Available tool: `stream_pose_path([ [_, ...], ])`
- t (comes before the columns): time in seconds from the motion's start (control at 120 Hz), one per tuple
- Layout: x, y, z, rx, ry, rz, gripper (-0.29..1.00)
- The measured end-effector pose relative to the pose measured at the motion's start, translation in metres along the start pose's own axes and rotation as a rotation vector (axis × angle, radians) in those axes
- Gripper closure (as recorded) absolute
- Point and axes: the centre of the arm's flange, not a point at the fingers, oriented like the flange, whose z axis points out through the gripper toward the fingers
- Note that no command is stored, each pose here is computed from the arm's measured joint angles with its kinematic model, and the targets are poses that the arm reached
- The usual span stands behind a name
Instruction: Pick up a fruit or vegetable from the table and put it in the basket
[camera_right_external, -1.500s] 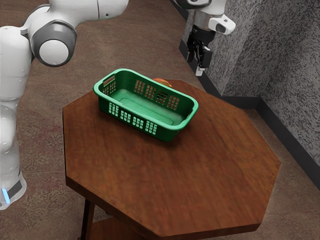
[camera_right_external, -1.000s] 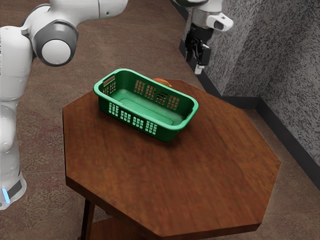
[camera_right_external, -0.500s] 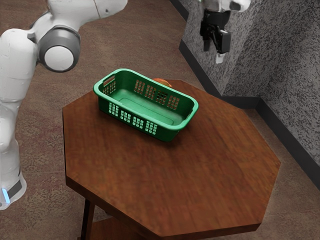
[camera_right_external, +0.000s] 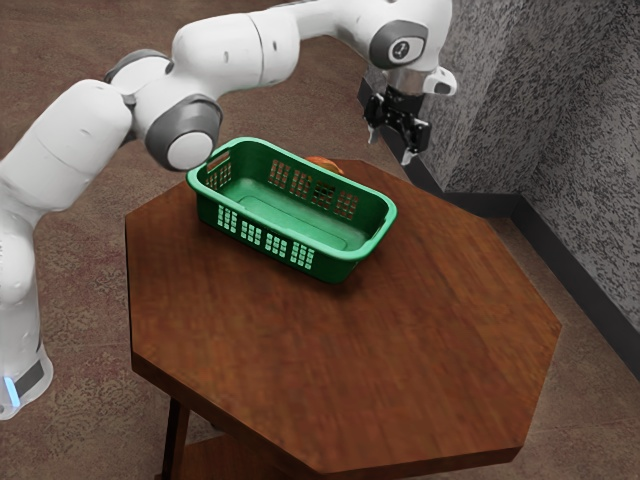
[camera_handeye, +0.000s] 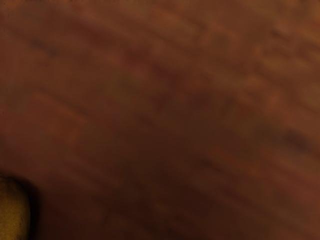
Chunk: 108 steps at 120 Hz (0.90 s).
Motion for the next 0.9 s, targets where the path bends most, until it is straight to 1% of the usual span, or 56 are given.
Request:
stream_pose_path([
  [0.15, 0.010, -0.043, 0.009, -0.013, -0.013, -0.120, 0.00],
  [0.275, 0.002, -0.088, 0.025, 0.002, -0.066, -0.228, 0.00],
  [0.342, -0.001, -0.105, 0.028, 0.010, -0.074, -0.275, 0.00],
  [0.475, -0.004, -0.114, 0.037, 0.011, -0.085, -0.324, 0.00],
  [0.65, -0.010, -0.120, 0.063, 0.017, -0.117, -0.370, 0.00],
  [0.9, -0.019, -0.128, 0.084, 0.015, -0.133, -0.418, 0.00],
])
